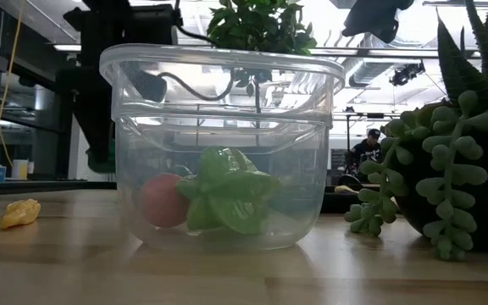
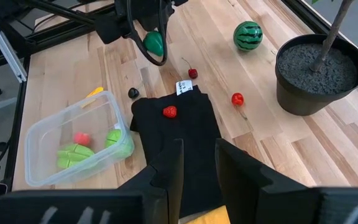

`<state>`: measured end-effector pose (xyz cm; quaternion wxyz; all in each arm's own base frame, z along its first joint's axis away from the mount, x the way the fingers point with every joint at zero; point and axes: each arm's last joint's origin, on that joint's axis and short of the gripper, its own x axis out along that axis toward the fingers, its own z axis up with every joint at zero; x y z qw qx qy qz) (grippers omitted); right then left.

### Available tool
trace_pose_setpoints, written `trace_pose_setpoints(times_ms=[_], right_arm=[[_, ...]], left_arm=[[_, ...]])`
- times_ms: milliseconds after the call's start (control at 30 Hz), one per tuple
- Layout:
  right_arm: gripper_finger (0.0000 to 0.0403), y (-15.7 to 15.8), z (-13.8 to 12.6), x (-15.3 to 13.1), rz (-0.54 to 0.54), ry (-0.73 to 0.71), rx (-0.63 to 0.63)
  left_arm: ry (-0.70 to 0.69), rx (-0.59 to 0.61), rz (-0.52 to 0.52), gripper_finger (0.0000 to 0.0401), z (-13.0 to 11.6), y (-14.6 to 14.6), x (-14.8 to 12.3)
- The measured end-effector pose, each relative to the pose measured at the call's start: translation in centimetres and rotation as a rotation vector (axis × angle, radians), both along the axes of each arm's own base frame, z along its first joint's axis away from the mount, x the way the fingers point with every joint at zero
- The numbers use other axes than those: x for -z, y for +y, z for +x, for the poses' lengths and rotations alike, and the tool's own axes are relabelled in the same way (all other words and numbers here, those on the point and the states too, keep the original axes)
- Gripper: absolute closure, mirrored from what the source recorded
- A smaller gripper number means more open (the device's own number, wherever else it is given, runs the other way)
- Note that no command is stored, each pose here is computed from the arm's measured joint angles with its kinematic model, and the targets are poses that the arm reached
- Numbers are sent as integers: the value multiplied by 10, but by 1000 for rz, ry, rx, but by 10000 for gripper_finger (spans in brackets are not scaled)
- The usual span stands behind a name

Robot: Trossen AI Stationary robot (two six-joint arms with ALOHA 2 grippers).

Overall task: Pick and placing Produce into tupperware
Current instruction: Put the bell pepper into the bin

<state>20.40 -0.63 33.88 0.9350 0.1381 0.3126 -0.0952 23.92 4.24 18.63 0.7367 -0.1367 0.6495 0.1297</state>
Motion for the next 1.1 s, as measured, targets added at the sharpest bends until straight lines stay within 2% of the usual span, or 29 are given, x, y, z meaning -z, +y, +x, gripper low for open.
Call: trace_pose_setpoints(times_ms=[467,1100], right_arm=[[320,0,0,0,-14,1,-11],[320,0,0,0,-20,2,-15]], left_arm=[[-31,20,-15,188,12,1,-36],[-318,59,-90,187,41,1,-111]])
